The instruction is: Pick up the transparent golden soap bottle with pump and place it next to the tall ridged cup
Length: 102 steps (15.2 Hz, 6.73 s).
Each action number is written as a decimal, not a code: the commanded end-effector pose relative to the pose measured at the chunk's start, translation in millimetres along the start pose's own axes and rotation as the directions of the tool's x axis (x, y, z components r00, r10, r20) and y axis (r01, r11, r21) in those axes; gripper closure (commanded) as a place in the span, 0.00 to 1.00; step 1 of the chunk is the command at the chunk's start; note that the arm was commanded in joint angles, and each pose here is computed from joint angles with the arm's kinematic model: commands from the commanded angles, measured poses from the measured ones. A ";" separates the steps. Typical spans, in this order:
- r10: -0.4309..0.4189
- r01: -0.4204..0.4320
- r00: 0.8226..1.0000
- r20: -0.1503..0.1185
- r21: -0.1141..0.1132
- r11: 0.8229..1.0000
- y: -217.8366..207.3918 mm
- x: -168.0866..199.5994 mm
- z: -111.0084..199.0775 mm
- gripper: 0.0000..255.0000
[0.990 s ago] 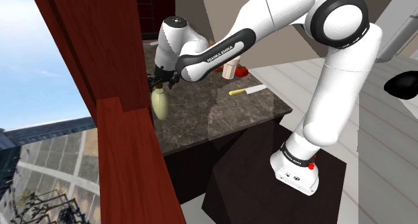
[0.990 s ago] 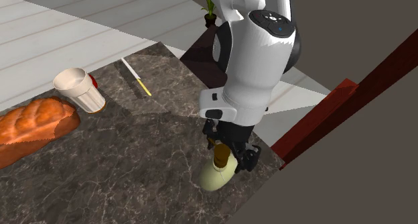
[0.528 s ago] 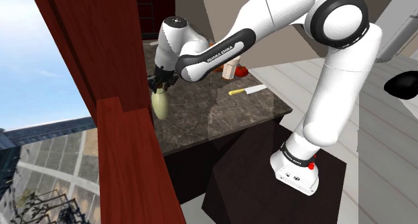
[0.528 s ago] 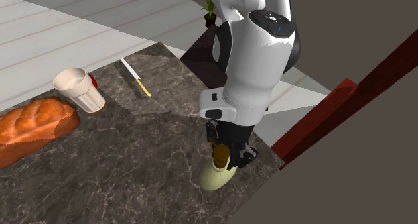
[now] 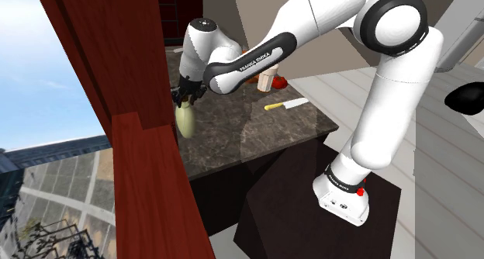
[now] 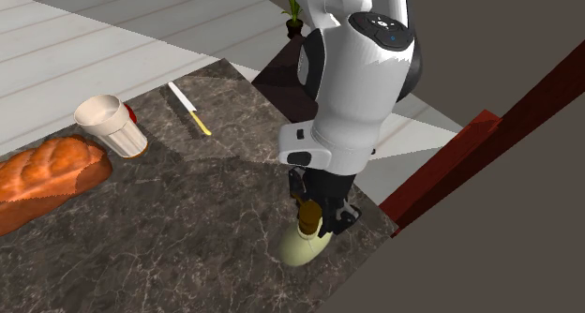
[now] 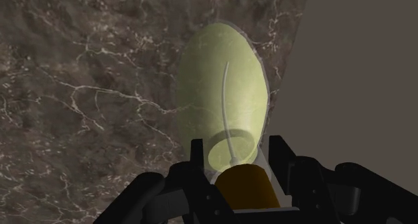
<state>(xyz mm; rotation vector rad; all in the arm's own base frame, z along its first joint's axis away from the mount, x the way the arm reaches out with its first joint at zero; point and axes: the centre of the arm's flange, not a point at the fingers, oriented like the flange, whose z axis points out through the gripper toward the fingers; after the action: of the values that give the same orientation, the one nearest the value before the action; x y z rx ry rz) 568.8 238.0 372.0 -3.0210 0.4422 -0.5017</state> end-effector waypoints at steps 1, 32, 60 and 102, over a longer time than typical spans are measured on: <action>0.000 0.000 1.000 0.000 0.000 1.000 -1.0 2.7 -7.7 1.00; 0.000 0.000 1.000 0.000 0.000 1.000 -16.2 53.4 -162.6 1.00; 0.000 0.000 1.000 0.000 0.000 1.000 -29.9 99.2 -302.6 1.00; 0.000 0.000 1.000 0.000 0.000 1.000 493.8 152.3 -347.0 1.00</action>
<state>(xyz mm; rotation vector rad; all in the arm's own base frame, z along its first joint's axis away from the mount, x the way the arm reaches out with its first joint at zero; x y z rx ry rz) 465.1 -267.3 701.7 -3.0201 0.4444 -0.5009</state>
